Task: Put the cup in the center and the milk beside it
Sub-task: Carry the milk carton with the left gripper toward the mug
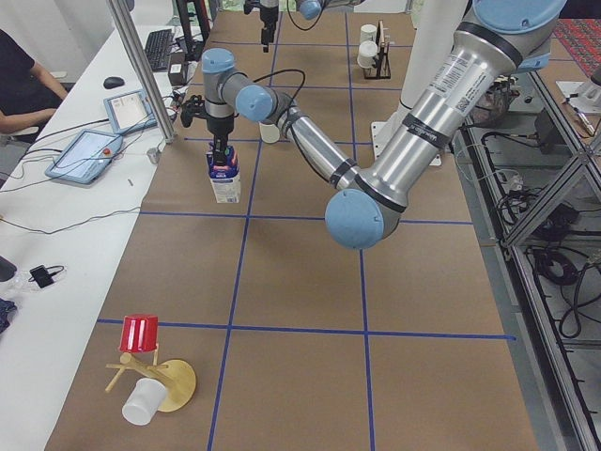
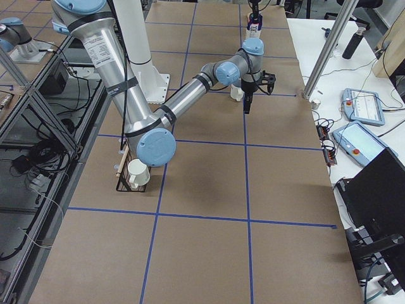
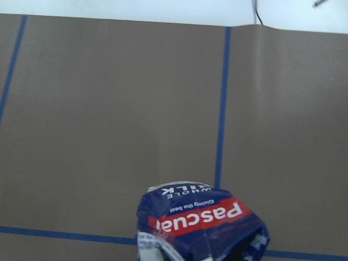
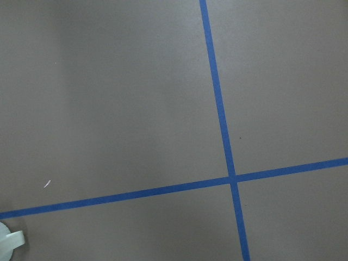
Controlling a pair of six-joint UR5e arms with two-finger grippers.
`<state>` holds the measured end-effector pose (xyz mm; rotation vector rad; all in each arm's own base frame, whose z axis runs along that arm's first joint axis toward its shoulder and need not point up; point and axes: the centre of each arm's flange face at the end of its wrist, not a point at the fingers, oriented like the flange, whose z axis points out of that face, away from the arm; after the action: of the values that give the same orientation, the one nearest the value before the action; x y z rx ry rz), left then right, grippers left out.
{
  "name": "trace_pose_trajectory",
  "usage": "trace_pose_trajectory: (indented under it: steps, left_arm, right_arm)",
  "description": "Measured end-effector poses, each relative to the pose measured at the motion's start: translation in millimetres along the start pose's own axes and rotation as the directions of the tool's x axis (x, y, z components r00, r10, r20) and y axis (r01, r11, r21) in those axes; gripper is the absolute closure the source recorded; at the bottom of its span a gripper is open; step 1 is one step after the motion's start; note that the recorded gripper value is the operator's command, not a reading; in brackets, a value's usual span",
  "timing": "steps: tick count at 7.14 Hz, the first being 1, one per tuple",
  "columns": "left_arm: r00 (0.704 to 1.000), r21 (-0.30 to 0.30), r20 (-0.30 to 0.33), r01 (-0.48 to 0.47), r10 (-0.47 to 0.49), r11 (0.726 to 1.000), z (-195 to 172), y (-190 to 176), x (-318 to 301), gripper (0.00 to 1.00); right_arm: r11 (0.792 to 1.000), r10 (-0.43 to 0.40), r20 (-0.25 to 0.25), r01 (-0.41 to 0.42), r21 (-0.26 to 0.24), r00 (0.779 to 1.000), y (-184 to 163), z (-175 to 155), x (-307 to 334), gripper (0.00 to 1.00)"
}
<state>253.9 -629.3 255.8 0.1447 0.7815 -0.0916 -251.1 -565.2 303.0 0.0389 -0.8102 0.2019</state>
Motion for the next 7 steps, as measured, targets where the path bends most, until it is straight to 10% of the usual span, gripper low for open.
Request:
trace_pose_trajectory:
  steps: [7]
  left_arm:
    - [0.997, -0.094, -0.081, -0.013, 0.005, 0.995, 53.3, 71.3, 234.8, 1.00]
  right_arm:
    - [1.000, -0.007, -0.031, 0.006, -0.003, 0.999, 0.1, 12.2, 22.1, 0.00]
